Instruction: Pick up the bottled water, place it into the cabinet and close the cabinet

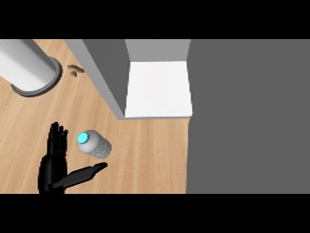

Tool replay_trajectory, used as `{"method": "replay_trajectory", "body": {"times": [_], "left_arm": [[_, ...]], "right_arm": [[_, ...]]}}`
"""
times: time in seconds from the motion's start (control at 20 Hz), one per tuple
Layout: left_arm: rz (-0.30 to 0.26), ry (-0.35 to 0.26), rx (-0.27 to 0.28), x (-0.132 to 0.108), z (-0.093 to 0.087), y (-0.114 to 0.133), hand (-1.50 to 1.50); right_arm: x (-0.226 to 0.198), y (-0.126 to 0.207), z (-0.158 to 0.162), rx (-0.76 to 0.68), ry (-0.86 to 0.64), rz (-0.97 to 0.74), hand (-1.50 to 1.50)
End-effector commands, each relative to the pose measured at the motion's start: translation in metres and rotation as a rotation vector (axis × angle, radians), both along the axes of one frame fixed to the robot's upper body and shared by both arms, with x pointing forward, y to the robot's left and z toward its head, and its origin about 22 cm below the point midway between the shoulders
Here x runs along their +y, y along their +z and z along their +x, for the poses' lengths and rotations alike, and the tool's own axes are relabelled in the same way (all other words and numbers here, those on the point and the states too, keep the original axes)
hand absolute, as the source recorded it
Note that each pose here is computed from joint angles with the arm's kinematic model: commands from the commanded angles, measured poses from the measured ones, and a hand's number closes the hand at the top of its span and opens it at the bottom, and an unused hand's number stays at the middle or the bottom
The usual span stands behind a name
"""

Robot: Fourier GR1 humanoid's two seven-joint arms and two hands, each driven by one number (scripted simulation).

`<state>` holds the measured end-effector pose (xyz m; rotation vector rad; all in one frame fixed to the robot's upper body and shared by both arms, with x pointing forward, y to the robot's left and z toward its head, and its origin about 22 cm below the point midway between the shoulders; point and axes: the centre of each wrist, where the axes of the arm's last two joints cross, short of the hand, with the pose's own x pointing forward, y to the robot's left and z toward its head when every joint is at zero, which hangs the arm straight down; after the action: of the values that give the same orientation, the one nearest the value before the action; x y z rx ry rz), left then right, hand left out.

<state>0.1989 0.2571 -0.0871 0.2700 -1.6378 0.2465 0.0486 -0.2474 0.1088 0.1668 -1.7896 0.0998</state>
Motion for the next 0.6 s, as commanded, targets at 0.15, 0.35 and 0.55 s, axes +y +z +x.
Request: {"method": "replay_trajectory", "body": {"times": [0.15, 0.35, 0.55], "left_arm": [[-0.060, -0.045, 0.015, -0.009, -0.007, -0.046, -1.50], [-0.145, -0.127, 0.012, -0.007, 0.008, -0.064, -1.50], [-0.178, -0.150, -0.001, -0.012, 0.018, -0.073, -1.50]], "right_arm": [[0.002, 0.035, -0.016, -0.030, 0.027, -0.009, -1.50], [0.002, 0.023, -0.011, -0.039, 0.010, 0.005, -1.50], [0.003, 0.028, -0.019, -0.036, 0.012, 0.019, -1.50]]}}
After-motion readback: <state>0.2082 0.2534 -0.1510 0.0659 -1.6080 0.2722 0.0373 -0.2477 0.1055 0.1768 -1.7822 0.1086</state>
